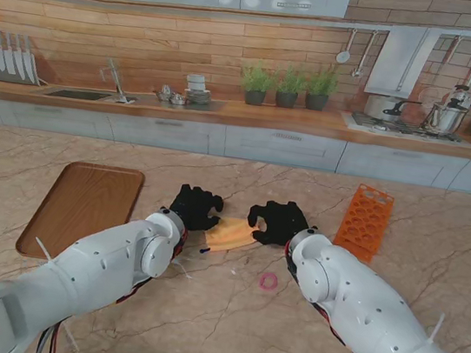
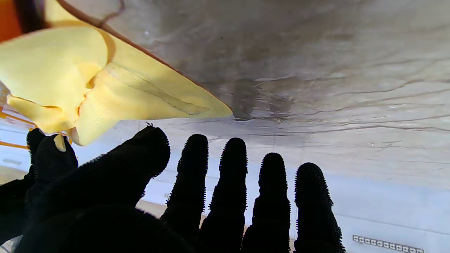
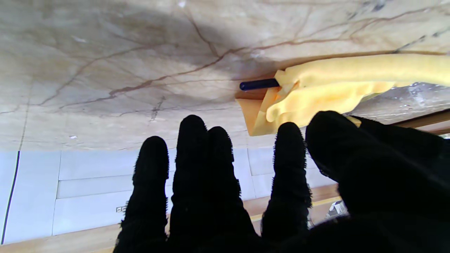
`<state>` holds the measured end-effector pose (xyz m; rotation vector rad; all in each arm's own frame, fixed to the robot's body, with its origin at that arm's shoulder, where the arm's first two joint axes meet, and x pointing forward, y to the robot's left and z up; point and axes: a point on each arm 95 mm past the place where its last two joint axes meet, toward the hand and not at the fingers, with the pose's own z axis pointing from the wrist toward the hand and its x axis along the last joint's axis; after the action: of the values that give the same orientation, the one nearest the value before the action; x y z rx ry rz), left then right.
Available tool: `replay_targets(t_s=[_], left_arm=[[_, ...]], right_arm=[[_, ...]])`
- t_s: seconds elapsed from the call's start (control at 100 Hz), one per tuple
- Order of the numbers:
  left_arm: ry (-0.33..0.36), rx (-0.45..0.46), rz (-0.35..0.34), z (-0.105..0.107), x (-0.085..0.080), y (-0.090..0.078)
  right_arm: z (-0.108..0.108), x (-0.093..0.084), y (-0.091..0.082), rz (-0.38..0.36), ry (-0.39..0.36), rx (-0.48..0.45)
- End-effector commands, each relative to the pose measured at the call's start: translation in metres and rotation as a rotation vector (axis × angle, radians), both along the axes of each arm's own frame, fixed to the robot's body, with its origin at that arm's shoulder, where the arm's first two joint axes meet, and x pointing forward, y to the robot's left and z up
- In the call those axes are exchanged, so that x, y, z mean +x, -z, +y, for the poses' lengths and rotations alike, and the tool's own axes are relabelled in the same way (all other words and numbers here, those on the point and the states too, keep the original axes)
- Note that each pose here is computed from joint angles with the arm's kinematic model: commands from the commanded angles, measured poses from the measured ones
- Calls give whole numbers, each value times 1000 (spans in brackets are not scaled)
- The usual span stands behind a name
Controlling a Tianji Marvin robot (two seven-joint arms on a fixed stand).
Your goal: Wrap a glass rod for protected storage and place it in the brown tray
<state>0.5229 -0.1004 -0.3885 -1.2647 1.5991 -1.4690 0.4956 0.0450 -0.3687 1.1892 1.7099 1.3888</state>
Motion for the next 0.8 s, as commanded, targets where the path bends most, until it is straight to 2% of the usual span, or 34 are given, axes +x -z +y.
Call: replay_targets(t_s=[0.0,0.16,0.58,0.79], left_arm=[[5,9,11,-10,0,-3],[48,113,21,-12,0,4],[176,257,54,-18,-10,21],[203,265,28,-18,-13,24]], right_arm=[[4,0,0,4,-9,3],[4,0,0,5,-11,7],[2,-3,0,7,-7,13],[-1,-8,-2,5,-5,14]])
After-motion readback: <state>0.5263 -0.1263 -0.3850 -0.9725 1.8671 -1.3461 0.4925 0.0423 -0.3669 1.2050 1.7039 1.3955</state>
